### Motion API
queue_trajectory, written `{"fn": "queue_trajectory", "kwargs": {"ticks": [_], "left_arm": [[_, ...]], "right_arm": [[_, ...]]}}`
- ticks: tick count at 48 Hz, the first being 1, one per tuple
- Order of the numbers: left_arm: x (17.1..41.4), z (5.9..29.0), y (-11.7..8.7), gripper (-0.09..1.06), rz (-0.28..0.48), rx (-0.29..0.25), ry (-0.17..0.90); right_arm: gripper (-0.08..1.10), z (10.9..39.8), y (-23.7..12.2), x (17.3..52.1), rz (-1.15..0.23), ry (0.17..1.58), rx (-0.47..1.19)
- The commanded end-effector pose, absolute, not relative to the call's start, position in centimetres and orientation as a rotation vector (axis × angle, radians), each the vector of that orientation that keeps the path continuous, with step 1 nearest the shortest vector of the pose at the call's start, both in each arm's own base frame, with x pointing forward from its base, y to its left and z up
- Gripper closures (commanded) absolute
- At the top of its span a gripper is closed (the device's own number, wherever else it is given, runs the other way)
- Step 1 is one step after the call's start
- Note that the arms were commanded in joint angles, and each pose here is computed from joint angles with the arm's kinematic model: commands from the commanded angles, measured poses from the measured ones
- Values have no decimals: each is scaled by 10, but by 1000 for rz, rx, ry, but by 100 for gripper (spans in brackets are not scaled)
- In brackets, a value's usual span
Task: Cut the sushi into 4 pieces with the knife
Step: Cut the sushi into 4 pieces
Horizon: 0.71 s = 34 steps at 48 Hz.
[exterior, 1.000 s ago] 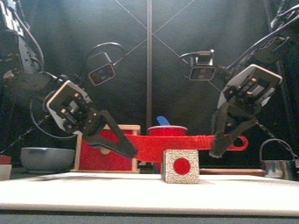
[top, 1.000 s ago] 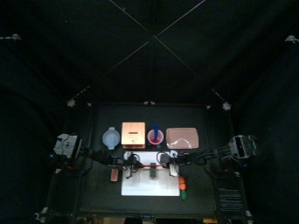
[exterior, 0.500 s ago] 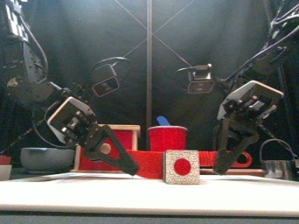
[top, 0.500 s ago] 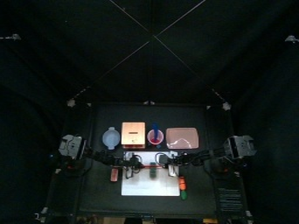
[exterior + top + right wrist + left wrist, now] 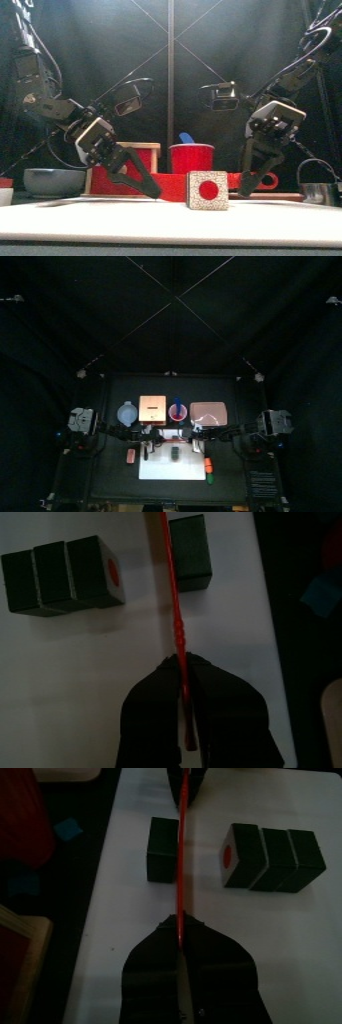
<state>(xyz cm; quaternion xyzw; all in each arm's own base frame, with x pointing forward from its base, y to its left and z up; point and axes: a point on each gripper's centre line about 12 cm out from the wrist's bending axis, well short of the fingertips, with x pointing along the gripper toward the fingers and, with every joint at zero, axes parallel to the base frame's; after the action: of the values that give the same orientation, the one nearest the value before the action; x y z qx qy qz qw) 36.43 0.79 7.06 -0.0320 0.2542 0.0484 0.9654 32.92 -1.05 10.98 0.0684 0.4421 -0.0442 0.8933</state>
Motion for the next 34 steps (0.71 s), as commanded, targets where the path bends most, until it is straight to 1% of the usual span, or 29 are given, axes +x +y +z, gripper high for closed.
{"fn": "queue_trajectory", "kwargs": {"ticks": [1, 5, 11, 22, 27, 34], "left_arm": [[375, 93, 16, 67, 119, -77, 438], [375, 100, 16, 67, 116, -77, 420], [376, 117, 14, 67, 109, -77, 376], [375, 146, 10, 67, 97, -81, 298], [374, 151, 1, 67, 73, -81, 288], [373, 148, -17, 67, 27, -76, 298]], "right_arm": [[95, 137, -12, 342, -85, 831, 134], [95, 142, -10, 343, -81, 825, 135], [95, 157, -9, 345, -76, 798, 132], [95, 183, 10, 344, -22, 741, 117], [95, 190, 17, 343, -3, 721, 119], [95, 194, 30, 342, 28, 710, 130]]}}
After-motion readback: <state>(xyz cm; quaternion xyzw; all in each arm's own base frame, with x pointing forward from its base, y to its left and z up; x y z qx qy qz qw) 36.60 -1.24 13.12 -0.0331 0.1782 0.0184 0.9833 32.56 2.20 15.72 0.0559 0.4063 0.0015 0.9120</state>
